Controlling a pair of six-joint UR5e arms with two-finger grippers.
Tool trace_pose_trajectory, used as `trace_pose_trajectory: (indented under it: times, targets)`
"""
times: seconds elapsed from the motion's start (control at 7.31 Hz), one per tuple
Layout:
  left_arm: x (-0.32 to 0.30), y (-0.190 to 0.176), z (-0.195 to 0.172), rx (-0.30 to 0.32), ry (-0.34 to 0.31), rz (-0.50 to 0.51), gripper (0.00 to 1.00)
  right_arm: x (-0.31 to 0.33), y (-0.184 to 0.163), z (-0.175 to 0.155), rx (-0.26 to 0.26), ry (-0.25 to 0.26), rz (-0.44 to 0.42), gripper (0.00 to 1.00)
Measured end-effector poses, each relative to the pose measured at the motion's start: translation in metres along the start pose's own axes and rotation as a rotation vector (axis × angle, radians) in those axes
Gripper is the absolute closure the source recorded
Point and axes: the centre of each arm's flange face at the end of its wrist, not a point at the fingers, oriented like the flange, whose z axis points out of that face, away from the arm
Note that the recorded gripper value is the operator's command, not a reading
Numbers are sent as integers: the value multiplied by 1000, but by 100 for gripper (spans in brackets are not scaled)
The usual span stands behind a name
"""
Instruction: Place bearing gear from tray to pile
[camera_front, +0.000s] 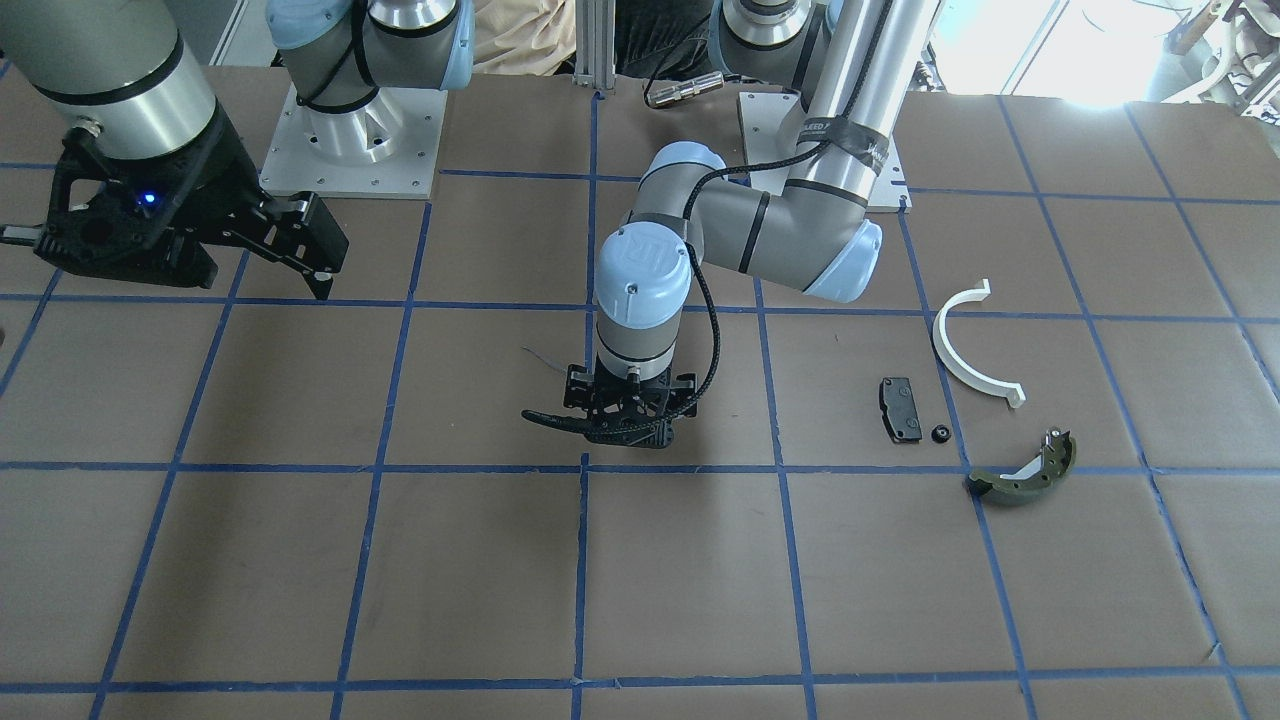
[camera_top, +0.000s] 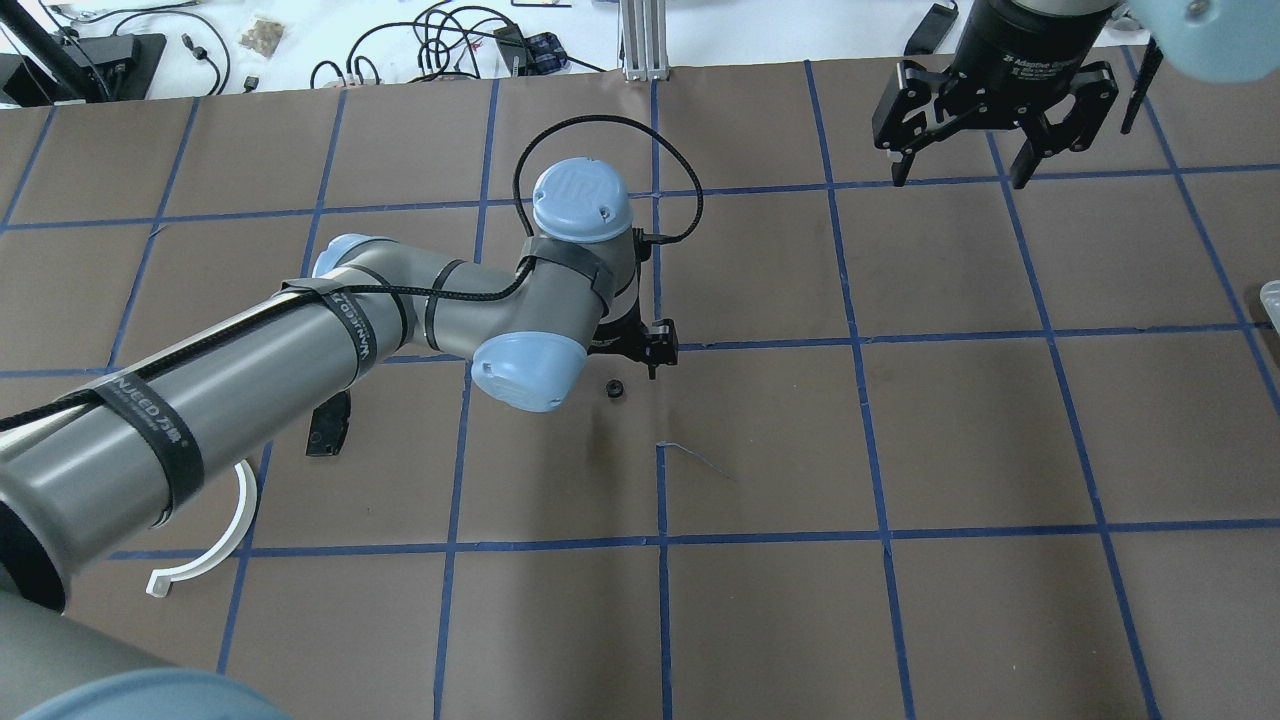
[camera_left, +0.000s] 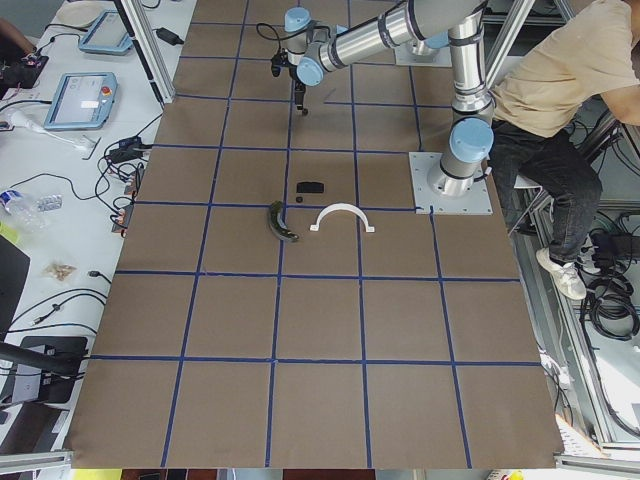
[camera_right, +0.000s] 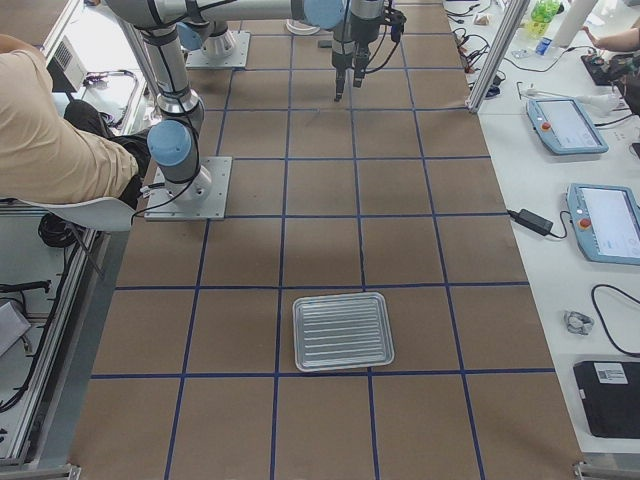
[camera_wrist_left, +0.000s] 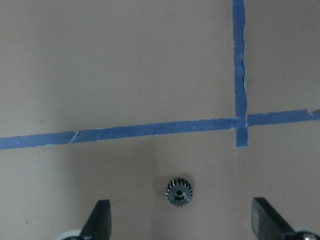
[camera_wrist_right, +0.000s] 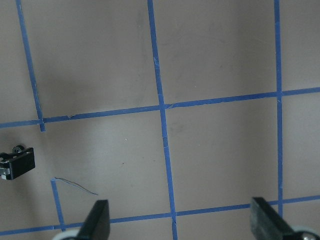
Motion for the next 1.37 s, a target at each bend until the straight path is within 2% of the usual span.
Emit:
trace_pose_trajectory:
  times: [0.27,0.41,0.55,0.82,0.96,1.09,1.23,1.37]
  targets:
    - [2,0,13,-18,-6,2,14,1,3,10,-16,-5,31,0]
    - [3,0,16,-23,-8,-1,26,2,4,12,-20,0,39,0]
    - [3,1,18,-27,-9,-1,29,2,7,11,-22,2,42,0]
    - [3,1,20,-29,-9,4,36,1,18,-4,9,-12,33,0]
    - [3,1,20,-31,-8,2,44,1,22,-8,16,-15,28,0]
    - [3,1,22,-34,-6,-3,44,2,24,-11,20,-17,21,0]
    - [3,0,24,-38,-6,-6,56,2,26,-15,29,-18,16,0]
    - [4,-1,26,-40,-8,-6,81,2,28,-20,40,-21,14,0]
